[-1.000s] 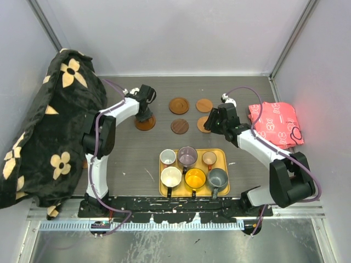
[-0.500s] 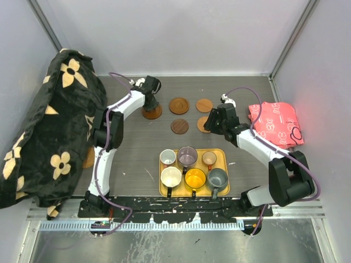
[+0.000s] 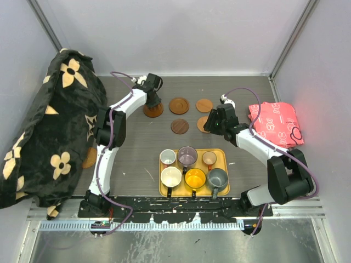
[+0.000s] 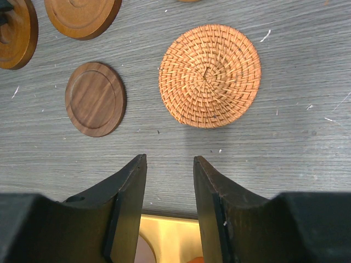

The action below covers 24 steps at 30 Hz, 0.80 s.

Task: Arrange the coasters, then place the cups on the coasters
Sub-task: Move the coaster to the center of the board.

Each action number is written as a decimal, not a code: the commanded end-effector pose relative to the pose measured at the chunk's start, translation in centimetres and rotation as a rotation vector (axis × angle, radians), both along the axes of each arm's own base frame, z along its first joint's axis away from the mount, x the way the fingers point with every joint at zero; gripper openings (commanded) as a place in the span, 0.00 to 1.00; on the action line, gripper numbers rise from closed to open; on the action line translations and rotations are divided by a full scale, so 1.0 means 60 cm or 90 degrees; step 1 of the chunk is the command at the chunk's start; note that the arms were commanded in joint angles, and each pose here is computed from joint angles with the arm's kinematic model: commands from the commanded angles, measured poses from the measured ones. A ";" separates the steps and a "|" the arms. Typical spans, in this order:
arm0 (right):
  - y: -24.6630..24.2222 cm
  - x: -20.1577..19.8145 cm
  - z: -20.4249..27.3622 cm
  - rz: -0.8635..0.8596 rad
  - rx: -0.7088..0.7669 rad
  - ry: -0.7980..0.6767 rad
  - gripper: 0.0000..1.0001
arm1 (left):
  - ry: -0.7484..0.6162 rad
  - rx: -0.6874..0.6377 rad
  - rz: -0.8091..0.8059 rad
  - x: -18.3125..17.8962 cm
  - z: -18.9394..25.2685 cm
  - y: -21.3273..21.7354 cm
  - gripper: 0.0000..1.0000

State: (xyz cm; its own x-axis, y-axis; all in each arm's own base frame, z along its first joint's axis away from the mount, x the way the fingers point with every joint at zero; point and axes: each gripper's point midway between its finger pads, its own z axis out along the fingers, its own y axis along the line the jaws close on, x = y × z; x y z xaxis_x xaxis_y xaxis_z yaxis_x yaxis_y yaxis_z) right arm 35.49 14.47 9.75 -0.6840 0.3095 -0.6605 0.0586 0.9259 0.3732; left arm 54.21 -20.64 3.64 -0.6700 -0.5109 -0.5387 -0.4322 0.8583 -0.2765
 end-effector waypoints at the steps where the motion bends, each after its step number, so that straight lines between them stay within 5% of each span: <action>1: 0.010 0.024 0.034 0.005 0.011 -0.048 0.45 | 0.021 -0.017 -0.002 -0.002 -0.032 -0.013 0.30; 24: 0.012 0.026 0.026 0.006 0.010 -0.040 0.45 | -0.005 -0.042 -0.006 0.031 -0.046 -0.034 0.30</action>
